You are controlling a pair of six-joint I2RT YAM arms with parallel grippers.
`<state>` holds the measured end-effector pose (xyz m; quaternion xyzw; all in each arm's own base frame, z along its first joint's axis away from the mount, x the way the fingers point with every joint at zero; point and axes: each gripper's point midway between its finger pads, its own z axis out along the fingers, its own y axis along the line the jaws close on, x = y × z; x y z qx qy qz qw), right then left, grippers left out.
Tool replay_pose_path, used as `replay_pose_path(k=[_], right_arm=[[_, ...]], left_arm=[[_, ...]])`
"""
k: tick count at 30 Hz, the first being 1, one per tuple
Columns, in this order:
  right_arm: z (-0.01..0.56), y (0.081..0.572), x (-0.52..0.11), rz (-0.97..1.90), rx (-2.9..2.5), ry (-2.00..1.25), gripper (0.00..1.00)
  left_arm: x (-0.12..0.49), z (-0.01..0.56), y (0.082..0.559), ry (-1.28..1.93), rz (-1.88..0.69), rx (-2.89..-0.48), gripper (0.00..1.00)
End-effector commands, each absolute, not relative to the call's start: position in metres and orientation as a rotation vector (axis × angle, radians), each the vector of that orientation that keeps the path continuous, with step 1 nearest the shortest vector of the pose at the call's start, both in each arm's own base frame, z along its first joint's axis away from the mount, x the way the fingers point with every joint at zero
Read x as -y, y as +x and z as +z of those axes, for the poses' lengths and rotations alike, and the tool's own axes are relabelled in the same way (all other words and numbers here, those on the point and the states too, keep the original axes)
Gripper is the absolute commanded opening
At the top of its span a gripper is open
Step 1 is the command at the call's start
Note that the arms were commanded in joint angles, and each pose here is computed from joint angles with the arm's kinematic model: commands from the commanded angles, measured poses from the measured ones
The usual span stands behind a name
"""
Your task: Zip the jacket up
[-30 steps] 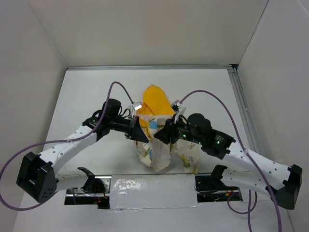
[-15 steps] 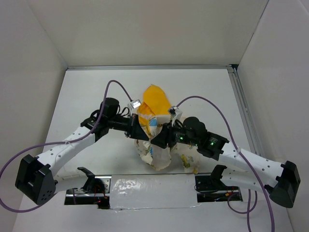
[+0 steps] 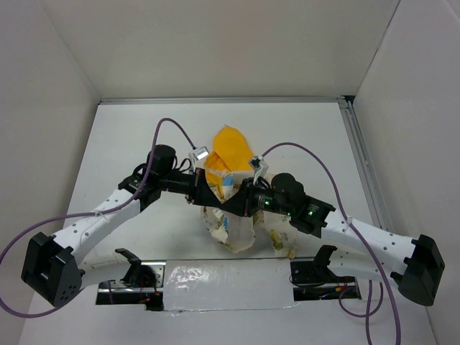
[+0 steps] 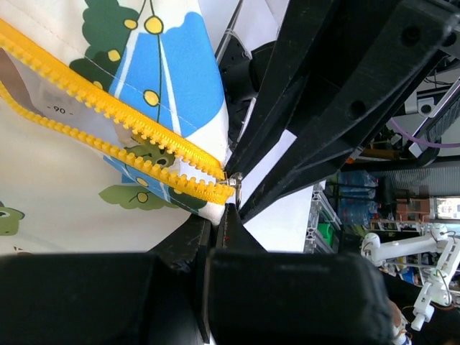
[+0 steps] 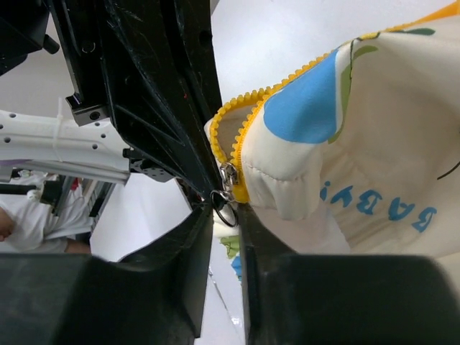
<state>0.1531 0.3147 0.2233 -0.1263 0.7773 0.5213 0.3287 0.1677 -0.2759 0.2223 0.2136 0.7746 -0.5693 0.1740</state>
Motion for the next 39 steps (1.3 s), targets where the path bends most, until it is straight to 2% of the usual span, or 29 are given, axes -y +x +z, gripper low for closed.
replay_pose_path(k=[1, 3, 7, 16, 24, 34, 39], right_arm=[[0.243, 0.158, -0.316, 1.398, -1.955, -0.305, 0.21], [0.241, 0.16, -0.313, 1.377, -1.979, -0.287, 0.17], [0.237, 0.161, -0.311, 1.352, -2.017, -0.277, 0.0], [0.248, 0.164, -0.309, 1.297, -2.075, -0.269, 0.0], [0.29, 0.17, -0.315, 1.334, -2.05, -0.24, 0.0], [0.258, 0.171, -0.307, 1.155, -2.359, -0.292, 0.0], [0.278, 0.175, -0.318, 1.294, -2.271, -0.3, 0.0]], left_arm=[[0.277, 0.249, 0.169, 0.657, -1.615, -2.079, 0.0], [0.276, 0.247, 0.172, 0.641, -1.595, -2.087, 0.0], [0.276, 0.245, 0.173, 0.638, -1.58, -2.093, 0.0], [0.267, 0.218, 0.185, 0.533, -1.432, -2.203, 0.0], [0.265, 0.206, 0.186, 0.523, -1.376, -2.234, 0.0], [0.269, 0.2, 0.181, 0.558, -1.327, -2.248, 0.0], [0.269, 0.192, 0.177, 0.568, -1.328, -2.277, 0.0]])
